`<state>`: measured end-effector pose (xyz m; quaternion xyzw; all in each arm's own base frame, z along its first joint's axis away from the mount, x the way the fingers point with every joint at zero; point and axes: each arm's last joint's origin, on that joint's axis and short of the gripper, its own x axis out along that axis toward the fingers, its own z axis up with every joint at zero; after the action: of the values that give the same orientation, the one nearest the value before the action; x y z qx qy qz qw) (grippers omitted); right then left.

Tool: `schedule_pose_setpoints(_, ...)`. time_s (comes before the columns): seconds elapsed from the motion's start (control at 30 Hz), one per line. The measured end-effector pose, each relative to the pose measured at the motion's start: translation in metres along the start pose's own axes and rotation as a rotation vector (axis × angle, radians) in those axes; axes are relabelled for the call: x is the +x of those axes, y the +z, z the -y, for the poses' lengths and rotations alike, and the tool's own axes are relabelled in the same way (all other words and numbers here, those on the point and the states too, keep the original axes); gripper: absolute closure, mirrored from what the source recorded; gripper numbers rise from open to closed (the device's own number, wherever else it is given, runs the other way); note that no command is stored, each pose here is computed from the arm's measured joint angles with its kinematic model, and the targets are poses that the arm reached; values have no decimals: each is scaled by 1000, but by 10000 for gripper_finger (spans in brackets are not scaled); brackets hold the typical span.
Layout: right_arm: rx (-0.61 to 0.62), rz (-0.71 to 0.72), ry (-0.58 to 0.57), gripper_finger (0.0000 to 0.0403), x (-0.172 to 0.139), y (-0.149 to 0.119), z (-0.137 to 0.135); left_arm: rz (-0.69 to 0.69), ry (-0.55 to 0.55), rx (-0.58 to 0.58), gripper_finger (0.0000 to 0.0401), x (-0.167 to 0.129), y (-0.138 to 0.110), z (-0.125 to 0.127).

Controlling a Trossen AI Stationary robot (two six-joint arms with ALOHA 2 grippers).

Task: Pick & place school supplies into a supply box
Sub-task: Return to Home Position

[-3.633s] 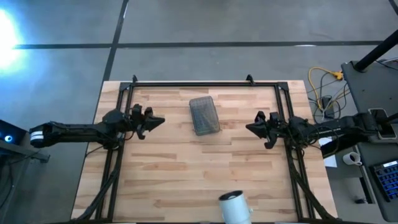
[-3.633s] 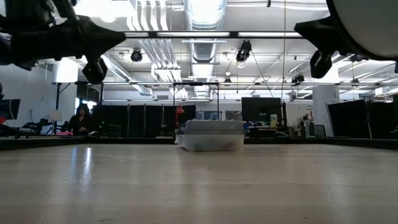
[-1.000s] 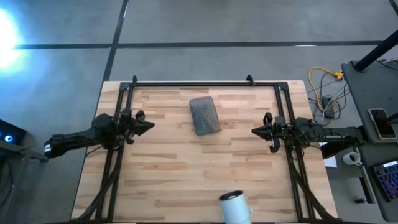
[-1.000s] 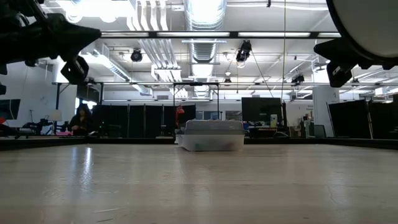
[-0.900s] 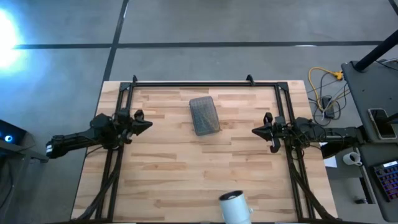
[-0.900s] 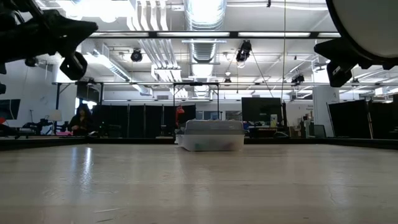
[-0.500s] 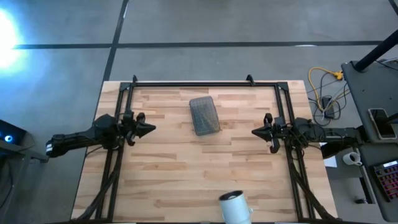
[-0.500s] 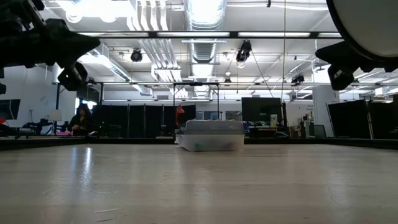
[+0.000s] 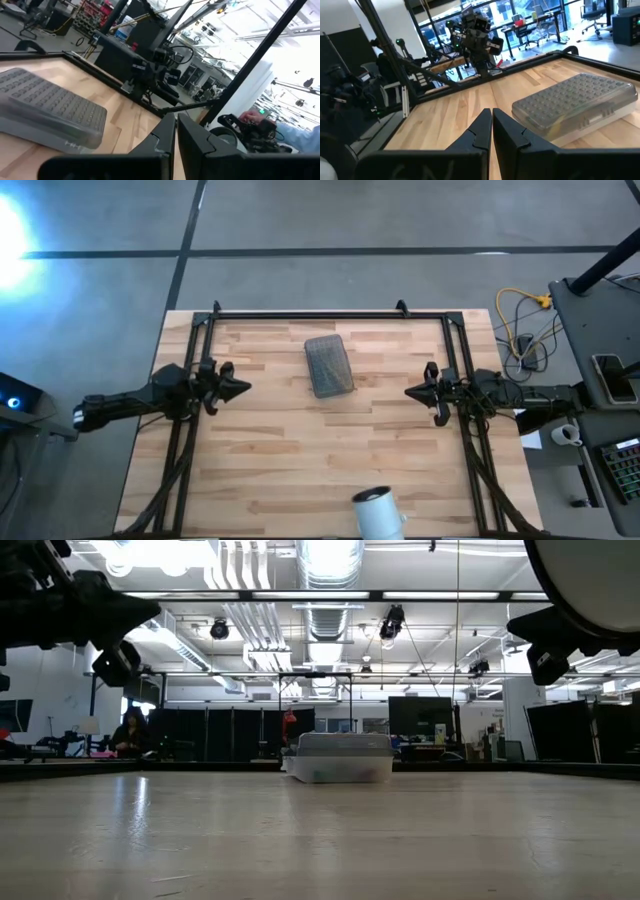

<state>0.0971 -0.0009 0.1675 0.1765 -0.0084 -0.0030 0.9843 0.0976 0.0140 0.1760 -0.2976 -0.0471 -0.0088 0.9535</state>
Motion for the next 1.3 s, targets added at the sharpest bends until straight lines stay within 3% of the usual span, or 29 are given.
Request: schedule_pose_setpoints(1.3,0,-2,-2,394,0,0,0,-311,223,-71,397,18,-28,-24)
